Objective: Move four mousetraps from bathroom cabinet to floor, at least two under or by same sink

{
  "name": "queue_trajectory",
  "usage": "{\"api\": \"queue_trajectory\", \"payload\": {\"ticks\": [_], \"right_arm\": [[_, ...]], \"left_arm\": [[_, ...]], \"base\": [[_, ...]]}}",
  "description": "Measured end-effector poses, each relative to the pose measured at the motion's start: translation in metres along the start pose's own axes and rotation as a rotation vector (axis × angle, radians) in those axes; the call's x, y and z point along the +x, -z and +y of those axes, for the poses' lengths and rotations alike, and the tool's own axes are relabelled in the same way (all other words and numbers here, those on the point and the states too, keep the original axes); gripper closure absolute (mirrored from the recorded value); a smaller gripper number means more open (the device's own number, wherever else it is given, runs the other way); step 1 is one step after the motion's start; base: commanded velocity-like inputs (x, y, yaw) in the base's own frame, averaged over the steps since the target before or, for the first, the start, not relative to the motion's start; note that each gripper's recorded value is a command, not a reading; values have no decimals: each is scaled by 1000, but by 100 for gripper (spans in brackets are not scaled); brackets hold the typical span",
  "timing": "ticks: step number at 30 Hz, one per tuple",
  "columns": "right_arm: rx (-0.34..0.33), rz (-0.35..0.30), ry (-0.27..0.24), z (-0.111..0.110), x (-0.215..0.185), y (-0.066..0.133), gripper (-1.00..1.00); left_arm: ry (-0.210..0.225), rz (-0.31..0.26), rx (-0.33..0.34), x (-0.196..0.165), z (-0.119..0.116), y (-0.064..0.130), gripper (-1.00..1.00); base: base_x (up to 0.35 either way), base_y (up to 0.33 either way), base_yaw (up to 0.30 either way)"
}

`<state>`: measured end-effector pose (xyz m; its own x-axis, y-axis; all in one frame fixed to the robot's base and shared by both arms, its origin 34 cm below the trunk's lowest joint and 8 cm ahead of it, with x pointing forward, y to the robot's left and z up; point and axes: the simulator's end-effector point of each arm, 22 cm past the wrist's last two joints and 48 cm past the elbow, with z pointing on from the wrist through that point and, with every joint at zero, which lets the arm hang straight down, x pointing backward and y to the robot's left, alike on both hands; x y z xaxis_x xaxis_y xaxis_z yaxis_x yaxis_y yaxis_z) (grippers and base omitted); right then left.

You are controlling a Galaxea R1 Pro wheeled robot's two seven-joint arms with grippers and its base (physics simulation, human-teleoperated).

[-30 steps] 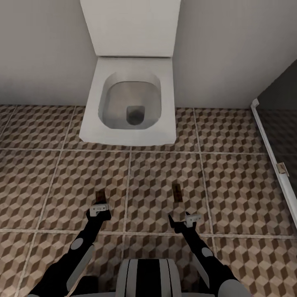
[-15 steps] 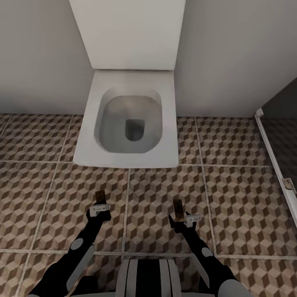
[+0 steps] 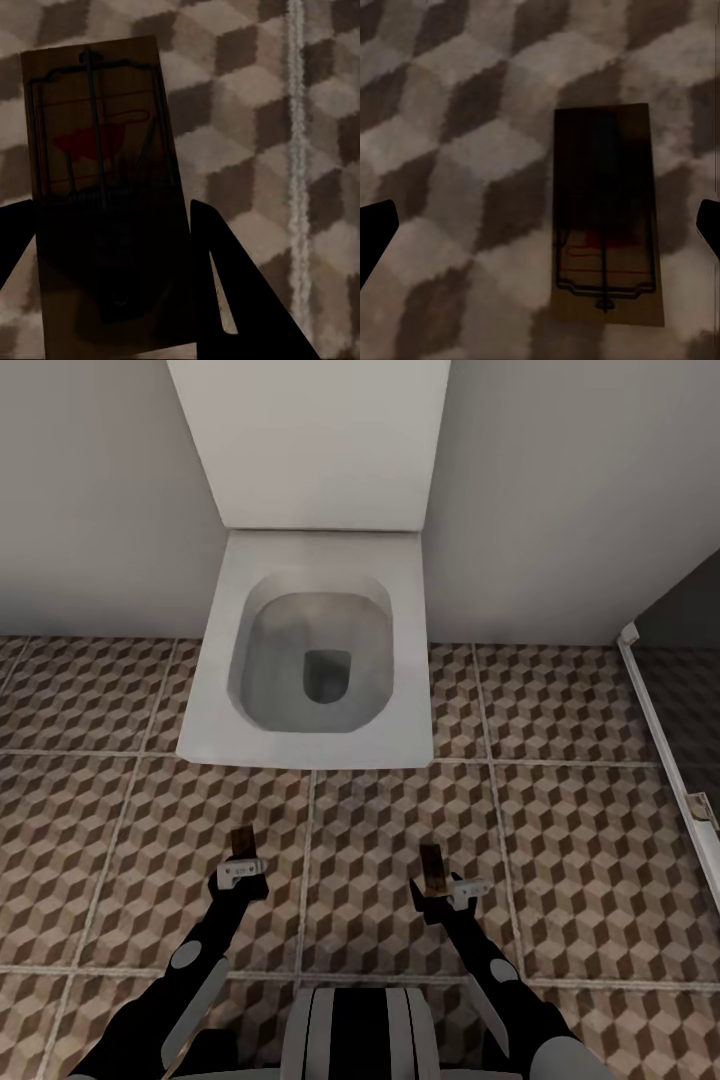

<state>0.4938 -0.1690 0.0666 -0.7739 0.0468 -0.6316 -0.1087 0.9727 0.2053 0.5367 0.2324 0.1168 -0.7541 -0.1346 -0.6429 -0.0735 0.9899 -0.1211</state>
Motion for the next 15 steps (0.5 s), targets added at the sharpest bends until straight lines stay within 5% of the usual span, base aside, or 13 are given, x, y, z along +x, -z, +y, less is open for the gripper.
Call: {"api": "queue_trajectory", "payload": {"ticks": [15], "right_arm": [[4, -3, 10, -7, -2, 1, -100]], "left_arm": [[-18, 110, -47, 52, 23, 7, 100]], "base": [[0, 0, 0]]}}
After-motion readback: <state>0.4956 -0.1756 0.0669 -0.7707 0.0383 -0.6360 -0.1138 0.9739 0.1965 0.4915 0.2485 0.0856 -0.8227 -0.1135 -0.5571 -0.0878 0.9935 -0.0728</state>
